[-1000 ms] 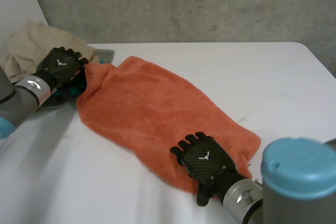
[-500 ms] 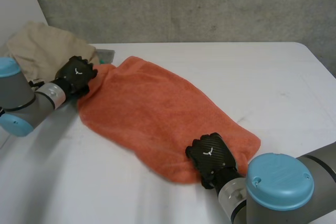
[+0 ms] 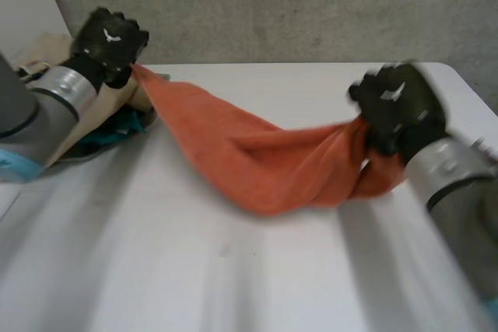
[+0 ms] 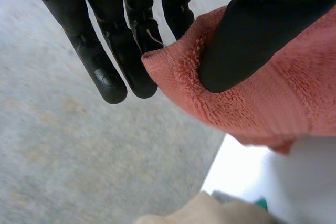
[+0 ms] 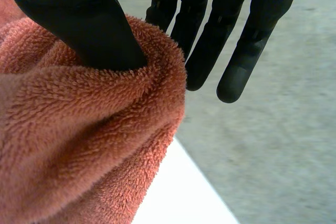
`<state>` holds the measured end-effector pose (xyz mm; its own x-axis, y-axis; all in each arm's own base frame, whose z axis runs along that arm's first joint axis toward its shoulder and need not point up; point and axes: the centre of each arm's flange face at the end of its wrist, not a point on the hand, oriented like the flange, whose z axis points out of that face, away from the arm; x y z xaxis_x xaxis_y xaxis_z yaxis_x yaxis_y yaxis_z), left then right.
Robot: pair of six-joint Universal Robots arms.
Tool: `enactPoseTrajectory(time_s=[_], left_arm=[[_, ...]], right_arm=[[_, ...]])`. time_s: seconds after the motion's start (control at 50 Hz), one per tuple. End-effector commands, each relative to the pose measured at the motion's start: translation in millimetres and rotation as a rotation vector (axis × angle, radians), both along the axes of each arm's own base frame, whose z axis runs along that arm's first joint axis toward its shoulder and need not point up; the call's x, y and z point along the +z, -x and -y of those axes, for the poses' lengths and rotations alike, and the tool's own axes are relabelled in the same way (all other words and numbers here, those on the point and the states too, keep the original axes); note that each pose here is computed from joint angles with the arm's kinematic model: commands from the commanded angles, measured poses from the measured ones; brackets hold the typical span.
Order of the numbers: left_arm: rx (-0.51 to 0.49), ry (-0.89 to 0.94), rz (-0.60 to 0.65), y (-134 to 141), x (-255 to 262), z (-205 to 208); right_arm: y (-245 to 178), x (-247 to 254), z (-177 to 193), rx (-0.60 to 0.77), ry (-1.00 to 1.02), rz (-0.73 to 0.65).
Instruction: Fold the laundry.
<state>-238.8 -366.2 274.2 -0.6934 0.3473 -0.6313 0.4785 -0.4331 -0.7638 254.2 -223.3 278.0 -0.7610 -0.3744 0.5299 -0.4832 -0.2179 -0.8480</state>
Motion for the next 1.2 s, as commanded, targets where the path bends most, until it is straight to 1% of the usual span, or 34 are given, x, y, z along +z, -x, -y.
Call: enactPoseTrajectory(time_s=[0.02, 0.08, 0.14, 0.2, 0.22, 0.28, 0.3, 0.36, 0.38, 0.42, 0.46, 0.5, 0.54, 0.58, 0.62, 0.64, 0.66, 0.7, 0.72, 0.8, 0.88, 0.94, 1.02, 1.12, 1.2], left_arm=[[-0.007, -0.021, -0.058, -11.1, 23.8, -60.7], [-0.011, -0.058, -0.052, -14.7, 14.2, -81.4], [-0.009, -0.123, -0.04, -16.2, -6.1, -92.5], [-0.019, -0.183, -0.029, -13.1, -23.5, -97.9], [-0.036, -0.22, -0.022, -7.7, -35.0, -101.3], [-0.082, -0.256, -0.006, 6.5, -47.8, -108.8], [-0.113, -0.277, 0.003, 15.8, -55.1, -114.4], [-0.124, -0.291, 0.011, 23.0, -61.6, -117.6], [-0.112, -0.302, 0.013, 25.3, -65.8, -115.8], [-0.083, -0.307, 0.015, 28.0, -69.5, -111.0], [-0.067, -0.306, 0.013, 28.3, -69.4, -108.7], [-0.068, -0.297, 0.011, 32.6, -66.5, -110.2], [-0.074, -0.291, 0.008, 35.9, -64.8, -111.7], [-0.085, -0.285, 0.003, 38.9, -61.2, -114.9], [-0.089, -0.281, -0.001, 39.2, -57.9, -116.8], [-0.088, -0.268, -0.009, 38.4, -51.8, -118.4], [-0.089, -0.256, -0.016, 37.9, -47.5, -119.5], [-0.089, -0.238, -0.026, 36.5, -40.1, -121.3], [-0.092, -0.227, -0.038, 36.1, -34.5, -122.7], [-0.095, -0.206, -0.066, 35.4, -23.1, -124.1], [-0.098, -0.177, -0.086, 35.6, -11.8, -123.7], [-0.101, -0.162, -0.092, 36.5, -7.1, -123.0], [-0.102, -0.142, -0.104, 37.6, 0.4, -120.1], [-0.11, -0.128, -0.17, 39.7, 16.6, -114.8], [-0.109, -0.119, -0.231, 40.1, 30.6, -109.9]], right_arm=[[36.1, 50.0, 32.9, -0.067, -0.035, -0.014], [50.1, 44.5, 54.6, -0.085, -0.129, -0.033], [53.0, 20.4, 80.5, -0.081, -0.242, -0.051], [49.9, 9.7, 95.3, -0.073, -0.272, -0.056], [48.8, 3.6, 105.0, -0.077, -0.281, -0.058], [46.7, -11.4, 121.4, -0.079, -0.301, -0.059], [44.2, -25.3, 137.1, -0.08, -0.309, -0.056], [38.7, -39.7, 160.7, -0.079, -0.276, -0.047], [34.1, -48.0, 174.2, -0.076, -0.237, -0.039], [23.3, -57.9, 188.1, -0.069, -0.163, -0.02], [22.0, -62.4, 197.2, -0.087, -0.109, -0.007], [21.6, -62.1, 205.4, -0.137, -0.04, 0.008], [22.8, -62.0, 203.7, -0.17, -0.037, 0.007], [29.7, -71.6, 195.5, -0.214, -0.104, -0.014], [33.5, -78.8, 182.7, -0.221, -0.174, -0.037], [36.8, -74.1, 166.7, -0.214, -0.225, -0.054], [41.8, -68.2, 158.6, -0.217, -0.245, -0.058], [43.8, -59.6, 138.4, -0.196, -0.291, -0.067], [45.2, -56.3, 118.3, -0.169, -0.336, -0.076], [45.1, -63.9, 80.6, -0.078, -0.445, -0.082], [51.7, -81.4, 63.4, -0.029, -0.529, -0.073], [56.7, -91.8, 61.0, -0.022, -0.554, -0.065], [58.4, -105.8, 66.6, -0.014, -0.5, -0.049], [55.6, -137.5, 87.7, -0.017, -0.417, -0.05], [54.3, -152.2, 98.8, -0.02, -0.408, -0.059]])
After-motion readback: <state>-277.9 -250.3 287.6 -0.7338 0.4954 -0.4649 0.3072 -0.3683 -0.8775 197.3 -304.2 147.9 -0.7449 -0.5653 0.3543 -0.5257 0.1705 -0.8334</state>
